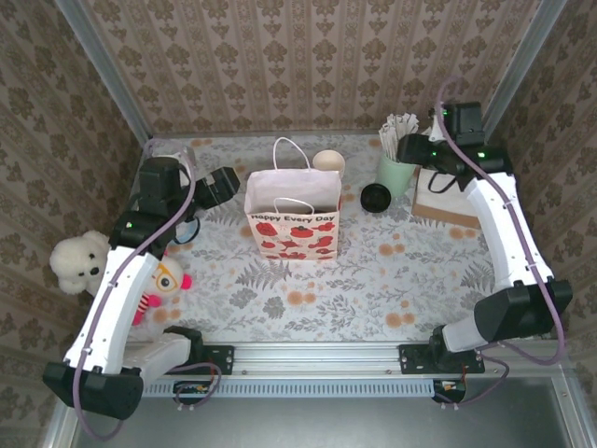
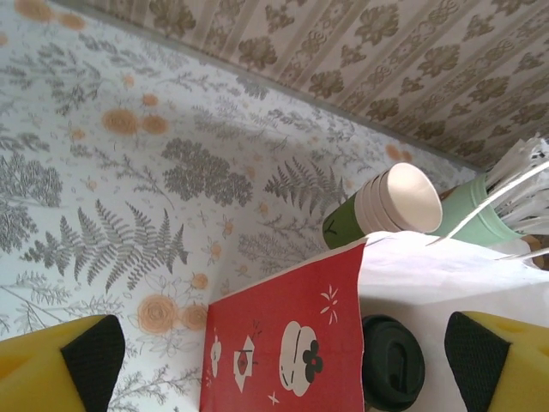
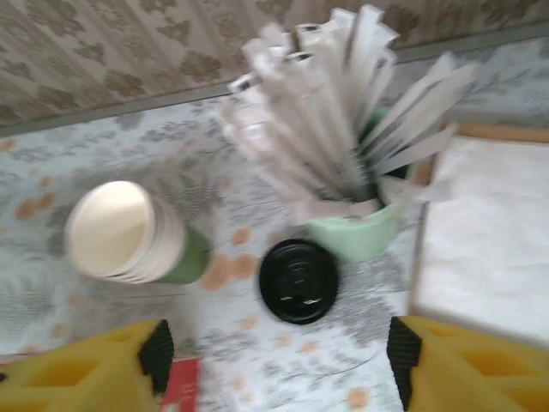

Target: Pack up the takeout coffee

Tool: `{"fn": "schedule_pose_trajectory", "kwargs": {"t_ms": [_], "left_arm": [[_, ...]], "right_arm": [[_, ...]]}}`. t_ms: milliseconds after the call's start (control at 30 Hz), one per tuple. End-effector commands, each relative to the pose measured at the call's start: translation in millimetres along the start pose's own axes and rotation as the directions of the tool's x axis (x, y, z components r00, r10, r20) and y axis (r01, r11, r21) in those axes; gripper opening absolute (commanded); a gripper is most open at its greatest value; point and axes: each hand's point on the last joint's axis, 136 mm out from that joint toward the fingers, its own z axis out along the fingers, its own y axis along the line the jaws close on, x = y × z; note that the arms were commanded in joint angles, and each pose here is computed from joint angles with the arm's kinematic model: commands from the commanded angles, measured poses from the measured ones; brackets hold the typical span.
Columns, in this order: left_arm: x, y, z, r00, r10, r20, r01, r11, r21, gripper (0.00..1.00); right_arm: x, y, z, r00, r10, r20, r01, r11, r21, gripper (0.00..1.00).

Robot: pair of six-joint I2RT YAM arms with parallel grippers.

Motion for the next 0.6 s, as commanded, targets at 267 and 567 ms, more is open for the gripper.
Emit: {"fn": "schedule_pose_trajectory", "kwargs": {"t_ms": [267, 567], "left_arm": [[-9.0, 14.5, 2.1, 0.997, 0.032, 0.075, -0.029, 0.999, -0.036, 1.00], [-6.9, 19.1, 3.7, 0.997, 0.020, 0.071, -0.017, 0.999, -0.051, 1.00]], "right_arm": [[-5.1, -34.3, 52.6, 0.985, -0.140, -0.104, 0.143, 0.990, 0.014, 0.40], [-4.8, -37.0, 78.0, 0.978, -0.151, -0.141, 0.155, 0.988, 0.016, 0.32]]}}
